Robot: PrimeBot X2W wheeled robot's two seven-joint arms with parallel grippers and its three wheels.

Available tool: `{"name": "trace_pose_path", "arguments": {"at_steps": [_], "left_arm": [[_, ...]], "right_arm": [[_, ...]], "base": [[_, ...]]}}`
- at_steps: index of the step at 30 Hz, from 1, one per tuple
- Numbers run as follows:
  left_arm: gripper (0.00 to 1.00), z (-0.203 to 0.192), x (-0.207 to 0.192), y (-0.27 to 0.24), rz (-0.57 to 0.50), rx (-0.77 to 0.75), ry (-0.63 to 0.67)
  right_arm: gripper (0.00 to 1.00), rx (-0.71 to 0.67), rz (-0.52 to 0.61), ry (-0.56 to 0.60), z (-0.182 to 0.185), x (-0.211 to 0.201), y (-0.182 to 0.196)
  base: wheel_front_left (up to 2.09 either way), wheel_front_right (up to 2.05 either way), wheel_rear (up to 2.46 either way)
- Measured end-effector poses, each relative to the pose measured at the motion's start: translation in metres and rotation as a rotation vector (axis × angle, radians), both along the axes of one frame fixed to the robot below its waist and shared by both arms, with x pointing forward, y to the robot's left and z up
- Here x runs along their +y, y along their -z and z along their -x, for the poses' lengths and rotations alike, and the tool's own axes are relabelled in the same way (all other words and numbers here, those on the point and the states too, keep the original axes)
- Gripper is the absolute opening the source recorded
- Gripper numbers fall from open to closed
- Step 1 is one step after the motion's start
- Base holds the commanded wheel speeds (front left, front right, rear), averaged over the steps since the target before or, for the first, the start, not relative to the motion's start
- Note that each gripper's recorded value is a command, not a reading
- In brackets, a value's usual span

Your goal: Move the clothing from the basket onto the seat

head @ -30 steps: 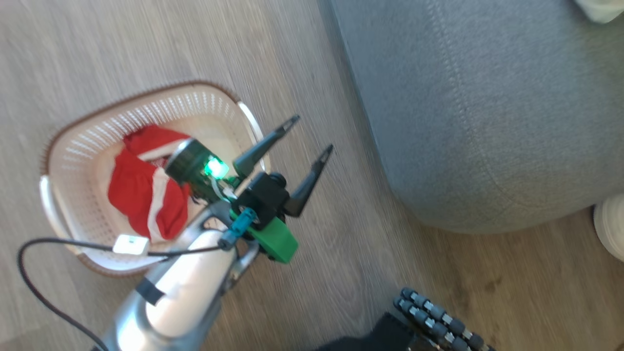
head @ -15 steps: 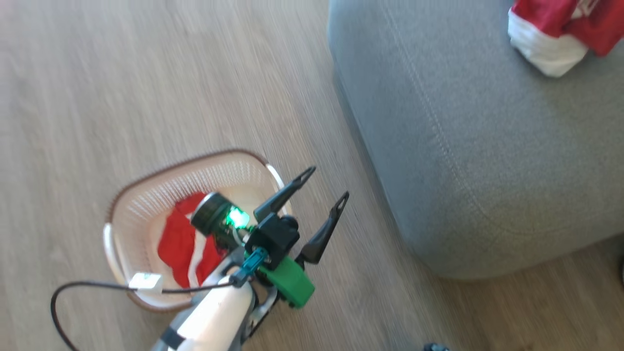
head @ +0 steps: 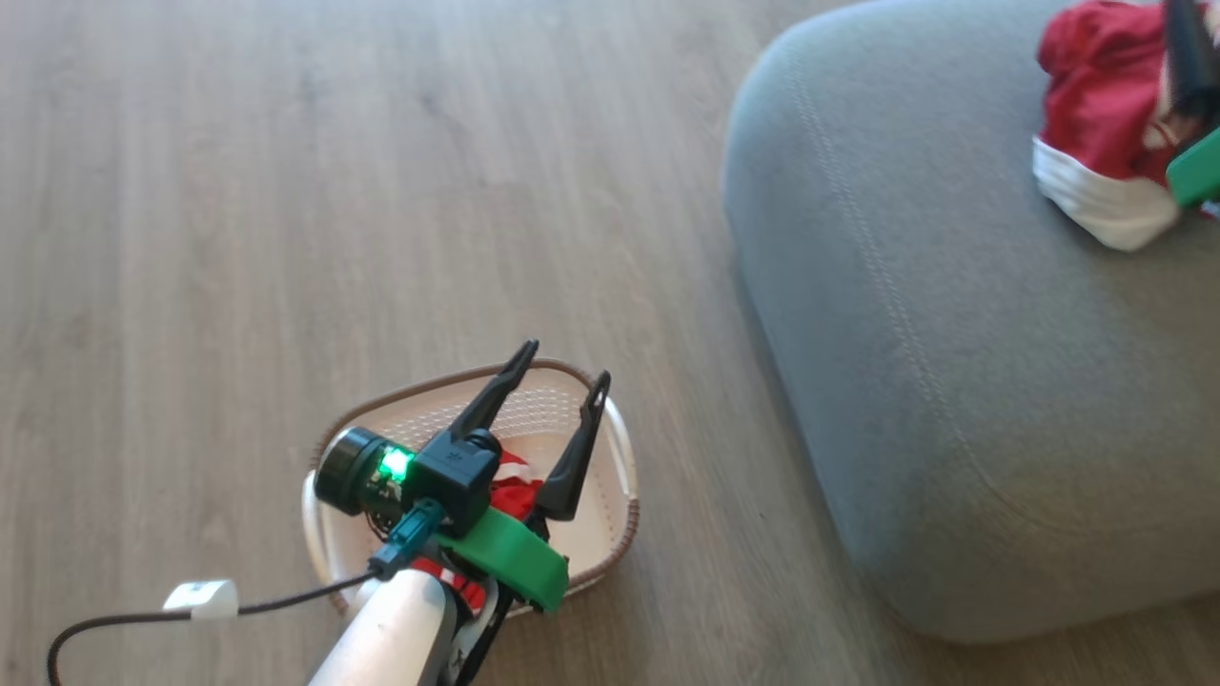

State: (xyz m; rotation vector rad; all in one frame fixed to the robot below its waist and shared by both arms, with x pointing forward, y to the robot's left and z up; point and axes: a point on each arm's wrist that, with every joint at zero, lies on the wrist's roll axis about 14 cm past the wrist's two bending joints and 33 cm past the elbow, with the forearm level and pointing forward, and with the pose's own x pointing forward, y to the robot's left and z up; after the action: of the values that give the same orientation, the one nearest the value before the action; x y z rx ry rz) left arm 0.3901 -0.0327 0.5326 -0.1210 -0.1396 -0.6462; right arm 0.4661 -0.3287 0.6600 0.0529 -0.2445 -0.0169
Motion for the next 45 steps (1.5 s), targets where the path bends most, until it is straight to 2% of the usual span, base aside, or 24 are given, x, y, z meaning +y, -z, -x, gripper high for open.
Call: {"name": "trace_pose_path", "arguments": {"at_steps": [5,9,12,16,26,31,35,40,45], "left_arm": [[1.00,-0.003,0.024,-0.016,0.015,-0.040,-0.082],[1.00,-0.007,0.054,-0.028,0.029,-0.067,-0.194],[1.00,-0.005,0.080,-0.024,0.027,-0.050,-0.291],[1.00,-0.002,0.115,-0.018,0.025,-0.027,-0.432],[1.00,0.003,0.168,-0.011,0.018,0.000,-0.658],[1.00,0.010,0.172,0.008,-0.006,0.051,-0.679],[1.00,0.012,0.169,0.016,-0.029,0.068,-0.672],[1.00,0.014,0.165,0.016,-0.044,0.063,-0.663],[1.00,0.015,0.163,0.018,-0.045,0.067,-0.658]], "right_arm": [[1.00,-0.024,0.045,-0.088,0.001,0.031,0.002],[1.00,-0.094,0.043,-0.171,0.006,0.067,-0.006],[1.00,-0.118,0.016,-0.227,0.012,0.096,0.002],[1.00,-0.104,0.014,-0.278,0.026,0.128,0.027],[1.00,0.039,-0.117,-0.231,0.064,0.153,0.105],[1.00,0.097,-0.112,-0.245,0.080,0.170,0.128],[1.00,0.082,-0.144,-0.207,0.083,0.167,0.125],[1.00,0.099,-0.115,-0.213,0.088,0.175,0.132],[1.00,0.116,-0.131,-0.208,0.091,0.178,0.138]], "base": [[0.00,0.00,0.00],[0.00,0.00,0.00],[0.00,0.00,0.00],[0.00,0.00,0.00],[0.00,0.00,0.00],[0.00,0.00,0.00],[0.00,0.00,0.00],[0.00,0.00,0.00],[0.00,0.00,0.00]]}}
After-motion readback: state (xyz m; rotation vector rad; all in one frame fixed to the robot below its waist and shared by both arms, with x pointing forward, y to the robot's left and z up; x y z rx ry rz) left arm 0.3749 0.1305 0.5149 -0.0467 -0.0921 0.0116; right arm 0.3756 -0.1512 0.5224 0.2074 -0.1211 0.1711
